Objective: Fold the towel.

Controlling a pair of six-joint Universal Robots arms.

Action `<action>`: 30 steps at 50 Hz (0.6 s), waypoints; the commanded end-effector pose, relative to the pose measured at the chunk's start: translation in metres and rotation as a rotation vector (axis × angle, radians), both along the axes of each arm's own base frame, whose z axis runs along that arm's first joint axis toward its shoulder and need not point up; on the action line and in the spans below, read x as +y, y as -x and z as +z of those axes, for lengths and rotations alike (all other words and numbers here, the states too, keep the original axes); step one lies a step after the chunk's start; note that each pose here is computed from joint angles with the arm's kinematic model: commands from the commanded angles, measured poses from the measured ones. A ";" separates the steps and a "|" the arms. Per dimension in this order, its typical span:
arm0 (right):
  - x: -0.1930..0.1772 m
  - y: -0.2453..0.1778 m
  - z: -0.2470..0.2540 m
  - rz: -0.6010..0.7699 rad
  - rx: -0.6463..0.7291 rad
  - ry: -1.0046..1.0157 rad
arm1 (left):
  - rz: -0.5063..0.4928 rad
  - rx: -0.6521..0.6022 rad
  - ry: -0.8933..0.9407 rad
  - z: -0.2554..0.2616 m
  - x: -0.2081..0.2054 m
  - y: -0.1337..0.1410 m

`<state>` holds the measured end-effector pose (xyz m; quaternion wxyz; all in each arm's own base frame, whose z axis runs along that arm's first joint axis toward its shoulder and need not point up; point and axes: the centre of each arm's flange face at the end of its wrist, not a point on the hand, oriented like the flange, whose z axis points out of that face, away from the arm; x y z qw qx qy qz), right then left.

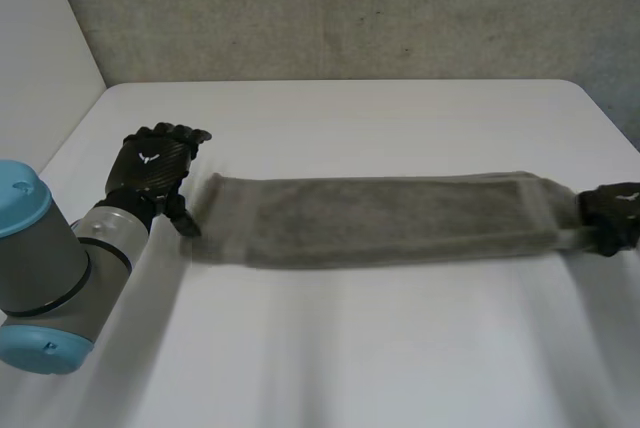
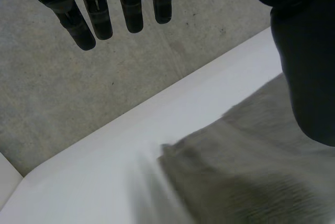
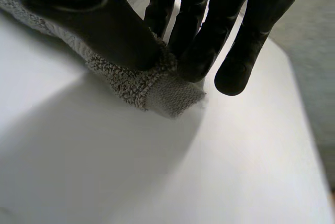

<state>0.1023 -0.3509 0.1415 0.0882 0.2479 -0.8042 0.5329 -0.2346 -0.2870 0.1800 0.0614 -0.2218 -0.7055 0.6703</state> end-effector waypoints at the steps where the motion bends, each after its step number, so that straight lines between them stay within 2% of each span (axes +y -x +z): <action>1: -0.017 0.054 0.020 -0.078 0.183 0.053 | 0.004 0.000 0.007 0.002 0.000 0.000; 6: -0.028 0.065 0.036 -0.099 0.258 0.077 | 0.004 0.003 0.021 0.007 -0.001 0.000; 9: -0.032 0.040 0.057 -0.069 0.272 0.123 | 0.007 0.006 0.032 0.010 -0.002 0.000; 13: -0.023 -0.058 0.096 0.144 0.247 0.283 | 0.006 0.013 0.058 0.018 -0.004 0.001; 14: -0.023 -0.058 0.096 0.145 0.247 0.283 | 0.006 0.013 0.058 0.018 -0.004 0.001; 16: -0.001 -0.118 0.108 0.290 0.216 0.354 | 0.001 0.021 0.078 0.025 -0.005 0.003; 17: 0.000 -0.118 0.108 0.290 0.216 0.354 | 0.001 0.021 0.078 0.025 -0.005 0.003; 19: 0.031 -0.179 0.107 0.447 0.187 0.407 | -0.002 0.026 0.089 0.029 -0.005 0.005; 20: 0.031 -0.179 0.107 0.448 0.186 0.407 | -0.002 0.026 0.089 0.029 -0.005 0.005; 21: 0.049 -0.208 0.098 0.530 0.174 0.417 | -0.005 0.029 0.093 0.030 -0.005 0.006; 22: 0.049 -0.208 0.098 0.531 0.174 0.418 | -0.005 0.029 0.093 0.030 -0.005 0.006; 25: 0.099 -0.265 0.069 0.728 0.138 0.418 | -0.011 0.033 0.098 0.032 -0.004 0.009; 26: 0.099 -0.265 0.069 0.728 0.138 0.418 | -0.011 0.033 0.098 0.032 -0.004 0.009; 28: 0.121 -0.288 0.041 0.833 0.125 0.392 | -0.026 0.037 0.105 0.034 -0.001 0.014; 30: 0.131 -0.296 0.027 0.882 0.121 0.368 | -0.032 0.038 0.105 0.034 0.000 0.016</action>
